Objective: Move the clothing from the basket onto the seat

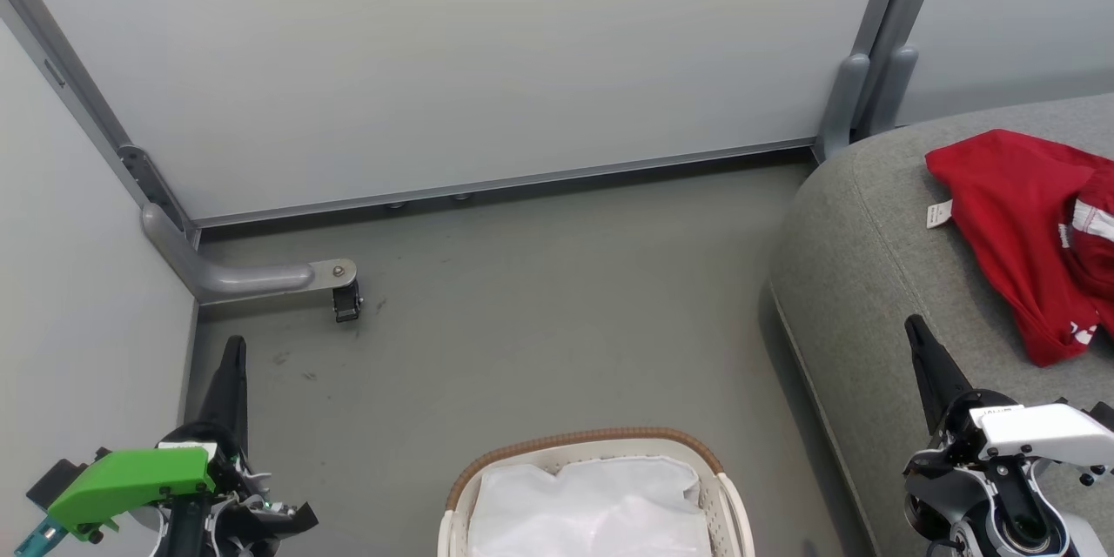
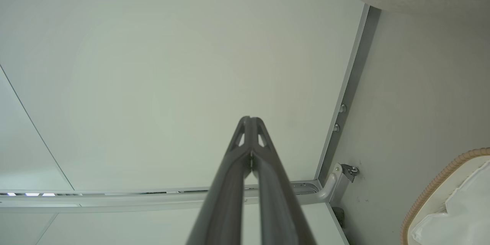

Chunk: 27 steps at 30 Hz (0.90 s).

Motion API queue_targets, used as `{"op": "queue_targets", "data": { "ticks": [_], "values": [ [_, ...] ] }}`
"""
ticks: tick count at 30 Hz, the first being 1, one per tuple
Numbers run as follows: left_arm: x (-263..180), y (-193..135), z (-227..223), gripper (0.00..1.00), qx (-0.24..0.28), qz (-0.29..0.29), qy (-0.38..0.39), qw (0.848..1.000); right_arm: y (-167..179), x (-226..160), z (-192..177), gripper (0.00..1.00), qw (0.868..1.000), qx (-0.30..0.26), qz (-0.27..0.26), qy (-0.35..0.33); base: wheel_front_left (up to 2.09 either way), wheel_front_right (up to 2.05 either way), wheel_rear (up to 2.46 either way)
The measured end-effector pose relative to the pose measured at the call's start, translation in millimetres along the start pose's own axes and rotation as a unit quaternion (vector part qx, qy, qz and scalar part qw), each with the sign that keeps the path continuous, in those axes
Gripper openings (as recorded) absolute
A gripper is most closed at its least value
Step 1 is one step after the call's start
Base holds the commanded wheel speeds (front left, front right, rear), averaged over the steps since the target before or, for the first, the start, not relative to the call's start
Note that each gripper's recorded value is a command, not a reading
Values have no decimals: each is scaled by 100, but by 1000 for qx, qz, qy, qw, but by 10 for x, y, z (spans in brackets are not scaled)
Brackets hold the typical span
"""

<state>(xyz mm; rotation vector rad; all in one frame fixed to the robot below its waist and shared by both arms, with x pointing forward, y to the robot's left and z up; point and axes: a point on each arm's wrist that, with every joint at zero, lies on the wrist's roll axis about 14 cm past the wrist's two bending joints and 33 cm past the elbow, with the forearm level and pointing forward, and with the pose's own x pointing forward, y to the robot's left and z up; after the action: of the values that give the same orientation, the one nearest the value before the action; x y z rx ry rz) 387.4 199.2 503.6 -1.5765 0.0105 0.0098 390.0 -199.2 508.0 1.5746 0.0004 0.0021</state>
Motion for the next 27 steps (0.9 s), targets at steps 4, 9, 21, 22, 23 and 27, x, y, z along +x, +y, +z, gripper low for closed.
{"op": "queue_targets", "data": {
  "ticks": [4,9,21,22,23,27],
  "values": [
    [0,0,0,0,0,0,0,1000,0,0,0,0,1000,0,0,0,0,0,0],
    [0,0,0,0,0,0,0,1000,0,0,0,0,1000,0,0,0,0,0,0],
    [0,0,0,0,0,0,0,1000,-1,0,0,0,1000,0,0,0,0,0,0],
    [0,0,0,0,0,0,0,1000,-1,0,0,0,1000,0,0,0,0,0,0],
    [0,0,0,0,0,0,0,1000,0,0,0,0,1000,0,0,0,0,0,0],
    [0,0,0,0,0,0,0,1000,-1,0,0,0,1000,0,0,0,0,0,0]
  ]
}}
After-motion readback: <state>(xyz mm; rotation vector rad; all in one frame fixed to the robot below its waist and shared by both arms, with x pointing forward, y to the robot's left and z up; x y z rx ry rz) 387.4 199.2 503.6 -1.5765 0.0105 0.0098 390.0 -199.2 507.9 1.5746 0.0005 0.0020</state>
